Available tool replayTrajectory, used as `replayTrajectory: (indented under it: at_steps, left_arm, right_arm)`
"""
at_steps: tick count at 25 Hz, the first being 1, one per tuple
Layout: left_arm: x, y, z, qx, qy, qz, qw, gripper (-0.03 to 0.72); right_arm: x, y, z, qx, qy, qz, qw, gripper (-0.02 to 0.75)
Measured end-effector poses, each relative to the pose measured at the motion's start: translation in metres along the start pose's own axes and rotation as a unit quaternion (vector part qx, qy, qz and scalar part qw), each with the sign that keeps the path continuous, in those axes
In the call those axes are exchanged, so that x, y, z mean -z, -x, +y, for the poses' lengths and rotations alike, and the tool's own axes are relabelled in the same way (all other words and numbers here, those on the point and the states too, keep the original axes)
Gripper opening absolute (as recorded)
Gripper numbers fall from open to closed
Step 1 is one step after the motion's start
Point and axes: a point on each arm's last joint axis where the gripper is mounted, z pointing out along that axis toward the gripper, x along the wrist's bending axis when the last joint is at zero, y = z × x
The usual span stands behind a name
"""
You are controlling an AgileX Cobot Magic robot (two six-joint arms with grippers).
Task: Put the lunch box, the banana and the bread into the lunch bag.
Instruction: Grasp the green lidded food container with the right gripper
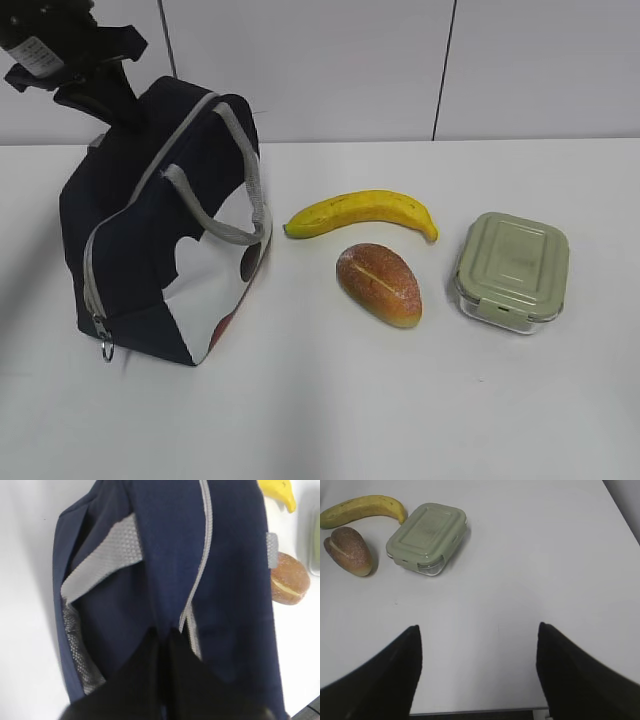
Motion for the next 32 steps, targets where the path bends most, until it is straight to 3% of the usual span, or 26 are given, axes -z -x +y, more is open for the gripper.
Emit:
replayTrajectory:
  at_steps: [12,23,32]
  left_arm:
    - [-0.001,0.011,0.004,0.024,0.019,-0.062,0.998,0.0]
    - [-0.001,0.011,0.004,0.025,0.02,-0.065,0.997,0.0]
    - [-0.001,0.011,0.004,0.026,0.019,-0.065,0.997,0.0]
  right_arm:
    - [0.0,0.0,0.0,0.0,0.0,0.0,1.0,0.531]
    - [0.001,-0.001,0.0,-0.002,0.001,0.004,1.0,0.53]
    - [-0.032,-0.011,0.057,-0.014,-0.064,0.042,0.997,0.531]
